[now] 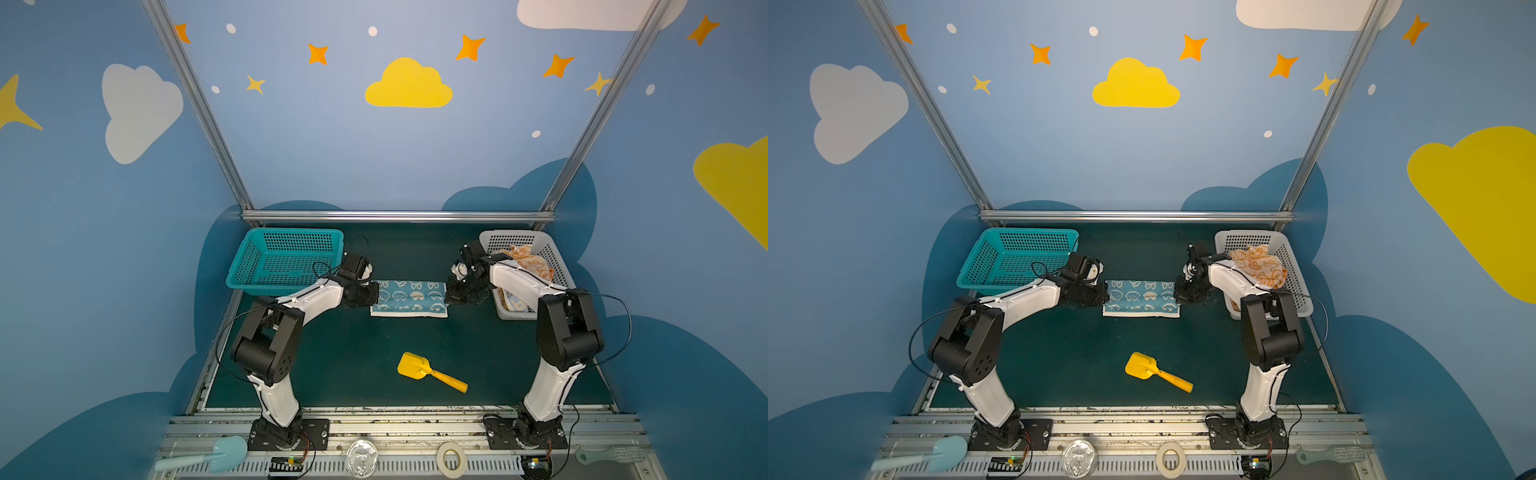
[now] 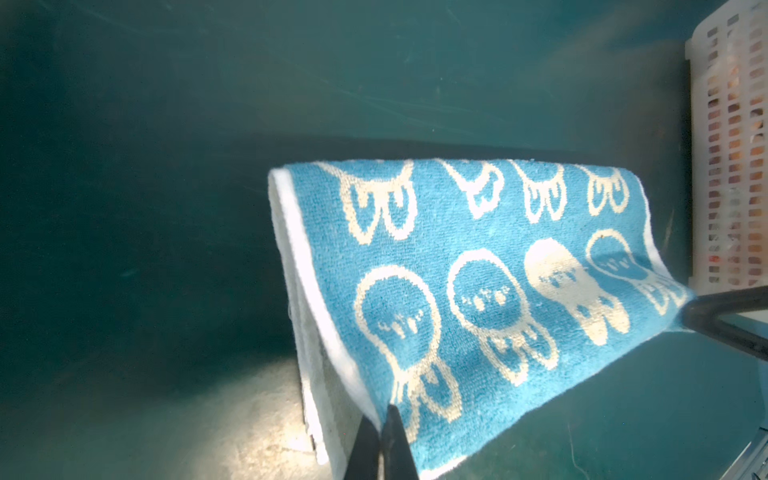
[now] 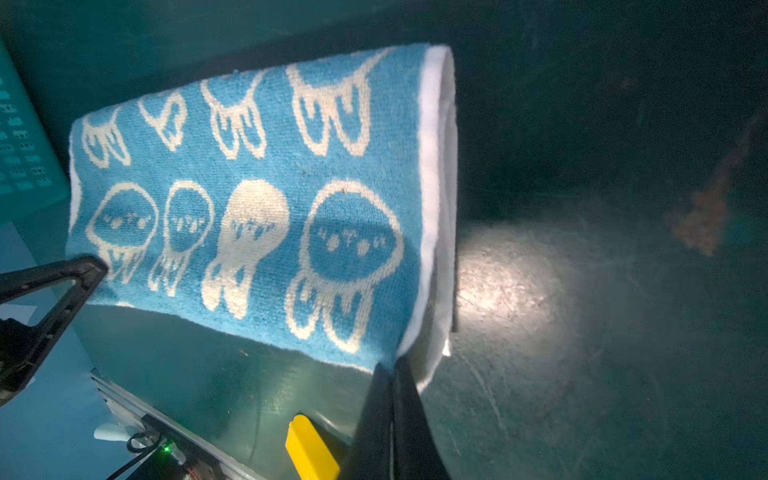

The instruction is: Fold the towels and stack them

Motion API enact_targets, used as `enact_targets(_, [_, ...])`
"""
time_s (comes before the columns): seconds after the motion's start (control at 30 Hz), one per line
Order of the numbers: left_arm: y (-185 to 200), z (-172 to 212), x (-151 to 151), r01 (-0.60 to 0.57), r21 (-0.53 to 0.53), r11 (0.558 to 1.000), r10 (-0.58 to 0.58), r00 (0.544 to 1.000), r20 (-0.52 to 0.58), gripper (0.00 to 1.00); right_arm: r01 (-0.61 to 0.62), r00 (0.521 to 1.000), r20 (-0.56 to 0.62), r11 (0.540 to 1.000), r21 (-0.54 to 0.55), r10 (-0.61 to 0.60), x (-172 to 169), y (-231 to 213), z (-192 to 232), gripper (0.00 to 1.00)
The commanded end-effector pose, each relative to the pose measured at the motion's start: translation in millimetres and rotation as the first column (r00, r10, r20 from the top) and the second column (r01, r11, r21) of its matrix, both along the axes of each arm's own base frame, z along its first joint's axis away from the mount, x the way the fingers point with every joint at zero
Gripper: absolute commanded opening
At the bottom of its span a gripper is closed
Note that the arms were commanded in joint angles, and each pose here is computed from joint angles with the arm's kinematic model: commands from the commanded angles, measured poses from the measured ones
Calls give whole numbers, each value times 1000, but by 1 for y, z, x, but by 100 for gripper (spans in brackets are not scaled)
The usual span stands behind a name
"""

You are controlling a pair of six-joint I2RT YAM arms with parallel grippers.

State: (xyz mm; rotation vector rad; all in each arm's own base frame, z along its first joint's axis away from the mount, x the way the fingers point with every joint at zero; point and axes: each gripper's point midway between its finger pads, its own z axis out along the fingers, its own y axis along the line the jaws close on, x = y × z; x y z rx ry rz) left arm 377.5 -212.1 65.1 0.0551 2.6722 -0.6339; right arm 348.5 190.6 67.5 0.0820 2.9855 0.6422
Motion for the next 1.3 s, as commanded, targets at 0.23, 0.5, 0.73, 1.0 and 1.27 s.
enact_targets(0.23, [-7, -21, -13, 14, -21, 1000, -15, 999, -46, 3, -2, 1000, -21, 999, -35, 1, -8, -9, -15, 0])
enact_targets(0.5, [-15, -29, -20, 35, -21, 999, -36, 997, -63, 9, 4, 999, -42, 999, -43, -6, -9, -10, -27, 5])
enact_targets(0.73, [-15, -12, -22, 47, -25, 999, -48, 998, -43, 45, 17, 1000, -18, 998, -59, -18, -9, -14, -12, 46])
enact_targets(1.0, [-12, 42, -16, 18, -50, 999, -16, 999, 43, 100, 36, 997, 69, 999, 37, -39, -8, 2, 42, 80])
enact_targets(1.27, [-55, 55, -5, 27, -301, 953, -24, 1000, 15, 100, 104, 994, 15, 974, 201, -110, 8, 35, 33, 83])
